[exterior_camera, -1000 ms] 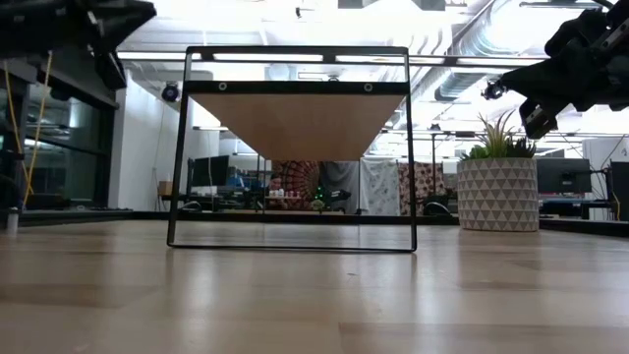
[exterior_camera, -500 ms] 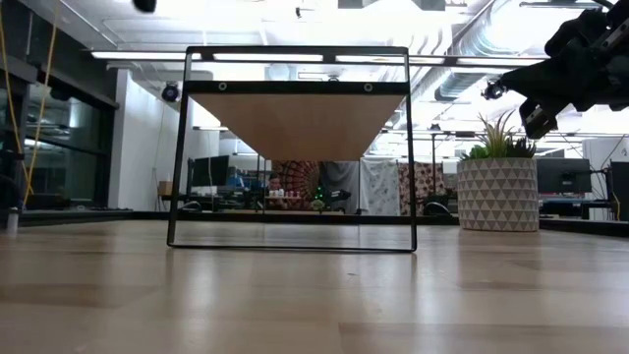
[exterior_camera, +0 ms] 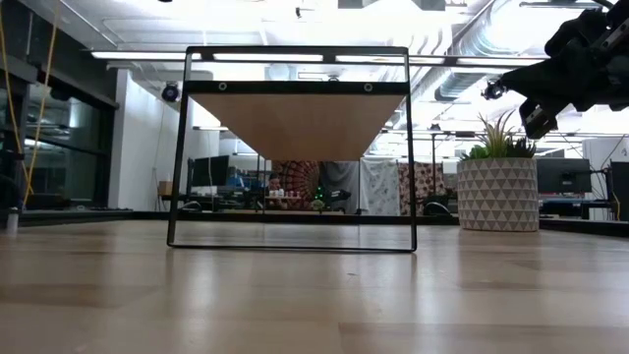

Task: Pick and place medicine bottles onto shelf by color
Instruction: Put the red medicine bottle on the shelf

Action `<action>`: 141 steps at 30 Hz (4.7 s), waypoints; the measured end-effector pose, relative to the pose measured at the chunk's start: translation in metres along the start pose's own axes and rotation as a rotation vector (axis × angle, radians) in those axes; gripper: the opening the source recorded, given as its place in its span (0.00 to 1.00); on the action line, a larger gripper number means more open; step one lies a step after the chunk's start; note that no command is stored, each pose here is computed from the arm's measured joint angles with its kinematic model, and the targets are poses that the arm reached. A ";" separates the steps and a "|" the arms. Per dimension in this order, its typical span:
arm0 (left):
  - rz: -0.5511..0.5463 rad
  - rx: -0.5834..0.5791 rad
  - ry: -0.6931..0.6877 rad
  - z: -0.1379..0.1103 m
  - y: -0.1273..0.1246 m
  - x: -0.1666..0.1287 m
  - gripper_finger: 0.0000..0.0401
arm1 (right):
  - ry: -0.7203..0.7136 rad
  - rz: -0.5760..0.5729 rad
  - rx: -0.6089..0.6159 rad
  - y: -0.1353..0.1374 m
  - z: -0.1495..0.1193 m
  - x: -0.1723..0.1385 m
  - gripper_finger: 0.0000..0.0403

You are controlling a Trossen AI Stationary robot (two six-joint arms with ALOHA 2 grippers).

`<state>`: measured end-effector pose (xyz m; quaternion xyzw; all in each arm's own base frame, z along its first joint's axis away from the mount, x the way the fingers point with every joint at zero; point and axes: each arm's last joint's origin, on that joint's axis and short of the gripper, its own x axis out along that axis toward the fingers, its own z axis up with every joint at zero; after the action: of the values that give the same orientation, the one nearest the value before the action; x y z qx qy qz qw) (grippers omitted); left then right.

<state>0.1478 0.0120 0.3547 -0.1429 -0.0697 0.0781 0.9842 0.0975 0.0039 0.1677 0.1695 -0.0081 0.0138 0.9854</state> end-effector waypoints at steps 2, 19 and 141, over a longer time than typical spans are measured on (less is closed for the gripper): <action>0.000 0.000 0.001 0.000 0.000 -0.001 0.75 | 0.000 0.000 0.000 0.000 0.000 0.000 0.00; -0.018 -0.037 0.053 -0.005 0.000 0.000 0.96 | 0.000 0.000 0.000 0.000 0.000 0.000 0.00; 1.015 -0.641 1.476 -0.174 -0.102 -0.051 0.69 | 0.001 0.000 0.000 0.000 0.000 0.000 0.00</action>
<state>0.1390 -0.1405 0.2137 -0.4327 0.6217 0.3633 0.5424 0.0975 0.0039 0.1676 0.1695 -0.0079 0.0139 0.9854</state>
